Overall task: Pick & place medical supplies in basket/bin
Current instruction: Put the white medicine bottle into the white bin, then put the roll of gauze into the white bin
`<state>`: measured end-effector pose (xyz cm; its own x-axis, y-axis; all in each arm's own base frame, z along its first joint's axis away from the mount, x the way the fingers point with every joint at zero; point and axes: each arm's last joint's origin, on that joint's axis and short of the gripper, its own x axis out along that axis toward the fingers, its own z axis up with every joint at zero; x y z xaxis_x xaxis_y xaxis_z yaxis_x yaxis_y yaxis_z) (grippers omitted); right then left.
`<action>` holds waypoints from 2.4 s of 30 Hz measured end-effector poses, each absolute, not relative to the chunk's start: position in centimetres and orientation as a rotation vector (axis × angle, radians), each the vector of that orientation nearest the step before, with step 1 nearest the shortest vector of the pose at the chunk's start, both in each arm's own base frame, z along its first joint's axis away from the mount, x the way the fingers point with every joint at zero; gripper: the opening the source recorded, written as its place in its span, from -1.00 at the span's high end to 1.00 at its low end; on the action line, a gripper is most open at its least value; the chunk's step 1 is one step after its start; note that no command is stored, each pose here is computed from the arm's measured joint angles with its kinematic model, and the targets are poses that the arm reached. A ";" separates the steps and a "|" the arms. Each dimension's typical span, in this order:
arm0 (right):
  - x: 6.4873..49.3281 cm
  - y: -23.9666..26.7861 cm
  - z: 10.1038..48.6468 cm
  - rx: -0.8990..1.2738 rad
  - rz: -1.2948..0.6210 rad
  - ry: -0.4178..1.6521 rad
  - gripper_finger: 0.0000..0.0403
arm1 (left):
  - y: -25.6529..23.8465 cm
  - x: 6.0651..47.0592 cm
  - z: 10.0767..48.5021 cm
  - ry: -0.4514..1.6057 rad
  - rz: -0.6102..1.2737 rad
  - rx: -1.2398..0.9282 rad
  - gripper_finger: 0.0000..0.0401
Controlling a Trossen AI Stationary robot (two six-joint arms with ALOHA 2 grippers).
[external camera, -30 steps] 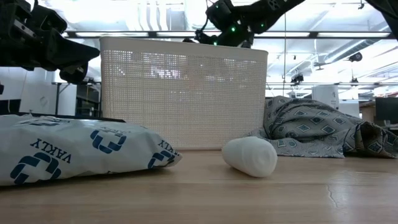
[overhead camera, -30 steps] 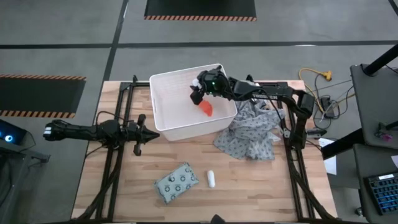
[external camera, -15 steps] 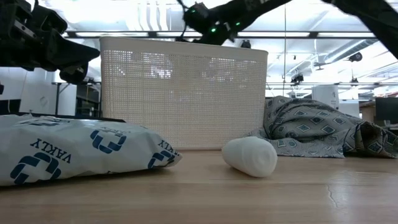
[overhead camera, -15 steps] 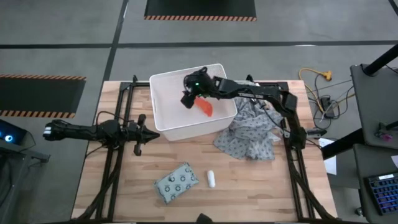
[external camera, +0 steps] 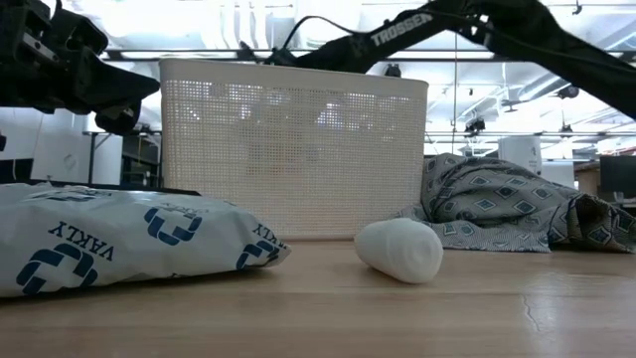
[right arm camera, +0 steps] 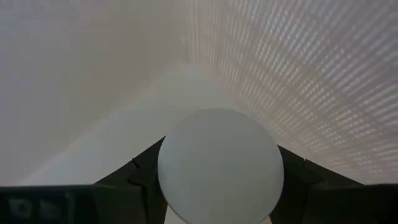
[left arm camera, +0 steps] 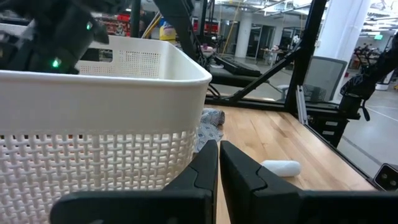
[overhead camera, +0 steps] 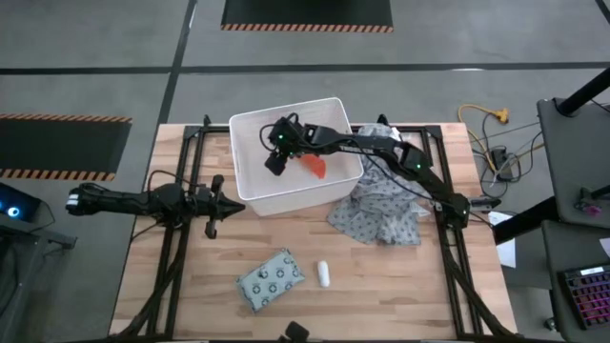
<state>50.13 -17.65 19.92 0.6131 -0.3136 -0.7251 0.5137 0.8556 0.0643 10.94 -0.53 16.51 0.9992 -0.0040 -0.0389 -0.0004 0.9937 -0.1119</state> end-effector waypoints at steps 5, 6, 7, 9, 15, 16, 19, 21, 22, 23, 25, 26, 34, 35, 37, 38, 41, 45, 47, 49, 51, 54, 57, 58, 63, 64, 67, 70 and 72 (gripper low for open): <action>50.1 -18.0 18.7 0.295 -0.496 0.780 0.07 | -0.5 10.9 16.5 0.039 -0.002 -0.112 1.00; 50.1 -18.0 18.4 0.297 -0.497 0.777 0.07 | -0.5 10.9 16.5 0.039 -0.002 -0.112 1.00; 50.1 -18.0 18.2 0.298 -0.493 0.779 0.07 | -0.5 10.9 16.5 0.039 -0.002 -0.112 1.00; 50.1 -18.1 18.0 0.302 -0.490 0.780 0.07 | -0.5 10.9 16.5 0.039 -0.002 -0.112 1.00; 50.1 -18.1 18.2 0.302 -0.482 0.770 0.05 | -0.5 10.9 16.5 0.039 -0.002 -0.112 1.00; 50.1 -18.1 18.1 0.304 -0.482 0.771 0.04 | -0.5 10.9 16.5 0.039 -0.002 -0.112 1.00; 50.1 -18.1 18.2 0.300 -0.480 0.767 -0.04 | -0.5 10.9 16.5 0.039 -0.002 -0.112 1.00; 50.2 -18.1 18.2 0.300 -0.479 0.768 -0.10 | -0.5 10.9 16.5 0.039 -0.002 -0.112 1.00; 50.2 -18.1 18.1 0.299 -0.479 0.769 -0.14 | -0.5 10.9 16.5 0.039 -0.002 -0.112 1.00; 50.2 -18.0 18.1 0.299 -0.478 0.770 -0.18 | -0.5 10.9 16.5 0.039 -0.002 -0.112 1.00; 50.2 -17.9 18.2 0.298 -0.476 0.766 -0.26 | -0.5 10.9 16.5 0.039 -0.002 -0.112 1.00; 50.3 -17.9 18.2 0.299 -0.472 0.766 -0.31 | -0.5 10.9 16.5 0.039 -0.002 -0.112 1.00; 49.6 -17.6 22.7 0.270 -0.440 0.663 -0.46 | -0.5 10.9 16.5 0.039 -0.002 -0.112 1.00; 49.3 -17.5 23.8 0.261 -0.442 0.642 -0.45 | -0.5 10.9 16.5 0.039 -0.002 -0.112 1.00; 48.8 -17.2 25.7 0.232 -0.453 0.613 -0.43 | -0.5 10.9 16.5 0.039 -0.002 -0.112 1.00; 48.5 -17.1 26.6 0.224 -0.453 0.599 -0.41 | -0.5 10.9 16.5 0.039 -0.002 -0.112 1.00; 47.6 -16.0 29.8 0.209 -0.440 0.542 -0.37 | -0.5 10.9 16.5 0.039 -0.002 -0.112 1.00; 45.6 -13.8 34.0 0.209 -0.411 0.516 -0.32 | -0.5 10.9 16.5 0.039 -0.002 -0.112 1.00; 44.5 -12.3 35.2 0.222 -0.395 0.551 -0.30 | -0.5 10.9 16.5 0.040 -0.002 -0.112 1.00; 43.5 -10.7 36.1 0.250 -0.379 0.594 -0.29 | -0.5 10.9 16.5 0.040 -0.002 -0.112 1.00; 42.4 -8.8 36.9 0.291 -0.354 0.648 -0.27 | -0.5 10.9 16.5 0.040 -0.002 -0.112 1.00; 40.8 -6.1 37.5 0.353 -0.337 0.751 -0.26 | -0.5 10.9 16.5 0.040 -0.002 -0.112 1.00; 39.8 -3.5 37.4 0.390 -0.333 0.841 -0.25 | -0.5 10.9 16.5 0.040 -0.002 -0.112 1.00; 39.5 -2.6 37.4 0.400 -0.330 0.868 -0.25 | -0.5 10.9 16.5 0.040 -0.002 -0.112 1.00; 38.5 1.4 36.6 0.430 -0.318 1.014 -0.25 | -0.5 10.9 16.5 0.040 -0.002 -0.112 1.00; 38.5 2.0 36.2 0.442 -0.326 1.039 -0.26 | -0.5 10.9 16.5 0.040 -0.002 -0.112 1.00; 38.6 3.5 34.8 0.472 -0.358 1.111 -0.33 | -0.5 10.9 16.5 0.040 -0.002 -0.112 1.00; 38.8 4.5 33.2 0.510 -0.407 1.158 -0.44 | -0.5 10.9 16.5 0.040 -0.002 -0.112 1.00; 38.9 5.0 32.1 0.535 -0.440 1.188 -0.53 | -0.5 10.9 16.5 0.040 -0.002 -0.112 1.00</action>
<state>38.88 5.04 32.10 0.3161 -0.0433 -0.9477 0.5848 0.7955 0.1587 10.94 -0.53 16.51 0.9992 -0.0041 -0.0394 -0.0003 0.9937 -0.1117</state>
